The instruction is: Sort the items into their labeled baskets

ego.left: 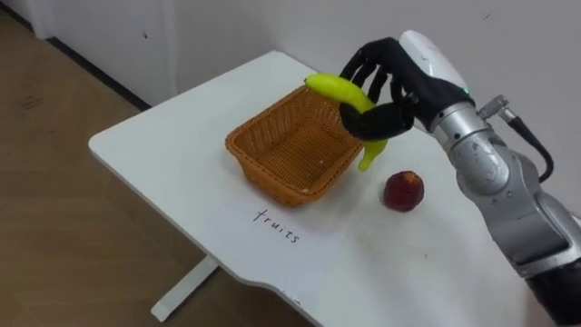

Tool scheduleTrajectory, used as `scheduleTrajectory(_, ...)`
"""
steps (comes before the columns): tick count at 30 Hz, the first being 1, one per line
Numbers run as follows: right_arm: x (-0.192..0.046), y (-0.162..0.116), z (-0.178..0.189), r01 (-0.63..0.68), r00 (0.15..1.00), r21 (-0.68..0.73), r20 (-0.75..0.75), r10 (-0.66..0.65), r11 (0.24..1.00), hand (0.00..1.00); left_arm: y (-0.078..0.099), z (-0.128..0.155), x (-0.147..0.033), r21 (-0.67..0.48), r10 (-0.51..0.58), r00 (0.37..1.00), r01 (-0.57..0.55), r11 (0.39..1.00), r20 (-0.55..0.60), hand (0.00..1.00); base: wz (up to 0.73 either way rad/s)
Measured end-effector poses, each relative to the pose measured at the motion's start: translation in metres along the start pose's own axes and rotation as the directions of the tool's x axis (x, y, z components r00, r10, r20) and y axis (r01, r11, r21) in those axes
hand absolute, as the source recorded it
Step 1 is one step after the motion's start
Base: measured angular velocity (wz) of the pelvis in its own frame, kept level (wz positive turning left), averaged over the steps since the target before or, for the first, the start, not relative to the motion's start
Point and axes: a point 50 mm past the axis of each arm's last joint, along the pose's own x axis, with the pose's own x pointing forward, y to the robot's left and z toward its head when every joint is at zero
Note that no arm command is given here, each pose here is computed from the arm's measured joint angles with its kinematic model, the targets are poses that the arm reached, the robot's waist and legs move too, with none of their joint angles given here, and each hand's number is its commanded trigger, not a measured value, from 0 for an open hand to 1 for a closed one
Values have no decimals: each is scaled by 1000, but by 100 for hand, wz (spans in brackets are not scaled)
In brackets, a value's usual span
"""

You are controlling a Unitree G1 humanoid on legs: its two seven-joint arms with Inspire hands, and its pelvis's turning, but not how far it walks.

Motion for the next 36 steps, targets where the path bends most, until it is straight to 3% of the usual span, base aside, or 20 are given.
scheduleTrajectory(11, 0, 8, -1, -29, 1000, 38, -5, 29, 999, 100, -3, -7, 0, -18, -5, 1000, 5, 1000, -18, 0, 7)
scheduleTrajectory(20, 2, 31, -24, -53, 991, 88, -120, 63, 995, 100, -4, -25, -4, -19, -14, 997, 13, 1000, -71, 0, 2)
scheduleTrajectory(29, 8, 46, -39, -58, 977, 129, -196, 83, 990, 100, 17, -15, -5, 18, 53, 998, -52, 998, -46, 0, 13)
scheduleTrajectory(36, 14, 36, -46, 29, 971, 117, -239, 0, 993, 100, 25, -14, -7, 26, 87, 995, -86, 996, -42, 0, 5)
